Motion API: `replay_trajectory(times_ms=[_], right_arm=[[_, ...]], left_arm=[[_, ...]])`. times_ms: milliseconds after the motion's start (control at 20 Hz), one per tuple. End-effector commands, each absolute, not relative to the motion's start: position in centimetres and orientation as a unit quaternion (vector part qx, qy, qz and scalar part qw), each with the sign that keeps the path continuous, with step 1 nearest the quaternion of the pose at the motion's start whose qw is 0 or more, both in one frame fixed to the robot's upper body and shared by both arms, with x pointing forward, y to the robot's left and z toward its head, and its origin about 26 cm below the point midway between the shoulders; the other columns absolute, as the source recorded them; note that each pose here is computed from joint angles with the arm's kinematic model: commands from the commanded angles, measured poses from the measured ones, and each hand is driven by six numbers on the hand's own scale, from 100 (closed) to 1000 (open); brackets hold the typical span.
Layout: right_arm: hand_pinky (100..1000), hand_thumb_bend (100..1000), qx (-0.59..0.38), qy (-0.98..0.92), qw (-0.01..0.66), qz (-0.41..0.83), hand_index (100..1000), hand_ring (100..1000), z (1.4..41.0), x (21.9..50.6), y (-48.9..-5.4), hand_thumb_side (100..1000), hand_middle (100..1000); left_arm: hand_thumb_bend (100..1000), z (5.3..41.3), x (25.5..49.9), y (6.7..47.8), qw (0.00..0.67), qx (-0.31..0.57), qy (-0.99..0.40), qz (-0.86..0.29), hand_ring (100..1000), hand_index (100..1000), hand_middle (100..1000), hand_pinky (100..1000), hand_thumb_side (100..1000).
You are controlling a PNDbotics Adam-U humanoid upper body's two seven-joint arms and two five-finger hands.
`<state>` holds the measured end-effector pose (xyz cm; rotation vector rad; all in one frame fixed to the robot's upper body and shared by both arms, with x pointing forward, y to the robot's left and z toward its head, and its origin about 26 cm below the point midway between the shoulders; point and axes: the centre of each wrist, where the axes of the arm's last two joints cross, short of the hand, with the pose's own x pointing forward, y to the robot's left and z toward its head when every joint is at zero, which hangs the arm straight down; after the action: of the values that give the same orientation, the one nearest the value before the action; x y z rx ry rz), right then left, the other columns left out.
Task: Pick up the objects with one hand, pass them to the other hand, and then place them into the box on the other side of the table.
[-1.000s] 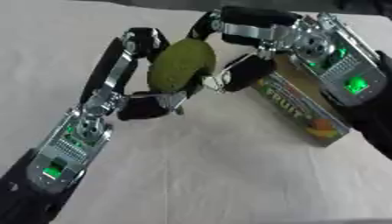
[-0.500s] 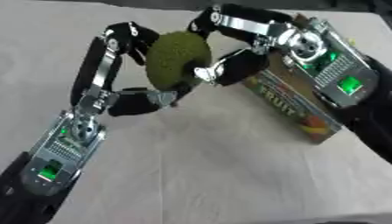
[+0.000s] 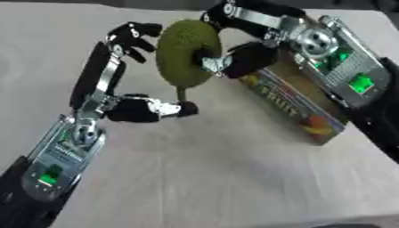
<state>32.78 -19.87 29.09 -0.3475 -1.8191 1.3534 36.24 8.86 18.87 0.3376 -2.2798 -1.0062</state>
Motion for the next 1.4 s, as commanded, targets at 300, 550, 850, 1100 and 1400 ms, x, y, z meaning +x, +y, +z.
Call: replay_trajectory(times_ms=[300,550,850,1100,1400], right_arm=[[921,100,-0.212,-0.753,0.444,0.437,647,644,30.9,31.4,-26.2,164,533],[925,100,-0.295,-0.756,0.489,0.319,651,649,30.3,31.2,-32.6,147,535],[925,100,-0.362,-0.74,0.504,0.258,650,655,29.5,31.2,-37.3,157,533],[920,100,-0.391,-0.722,0.516,0.246,651,658,28.5,31.9,-39.4,178,533],[914,100,-0.421,-0.693,0.531,0.246,663,678,26.9,32.7,-41.3,209,543]], left_arm=[[1000,19.5,37.1,13.8,0.342,0.206,-0.847,-0.35,625,817,671,551,437],[958,21.0,36.0,20.2,0.375,0.269,-0.854,-0.241,598,778,634,538,427],[909,21.5,34.4,25.2,0.389,0.349,-0.842,-0.134,592,763,622,538,420],[898,21.2,34.0,26.6,0.386,0.379,-0.836,-0.087,594,758,623,540,412],[892,21.4,33.8,26.9,0.376,0.393,-0.837,-0.065,594,757,620,540,408]])
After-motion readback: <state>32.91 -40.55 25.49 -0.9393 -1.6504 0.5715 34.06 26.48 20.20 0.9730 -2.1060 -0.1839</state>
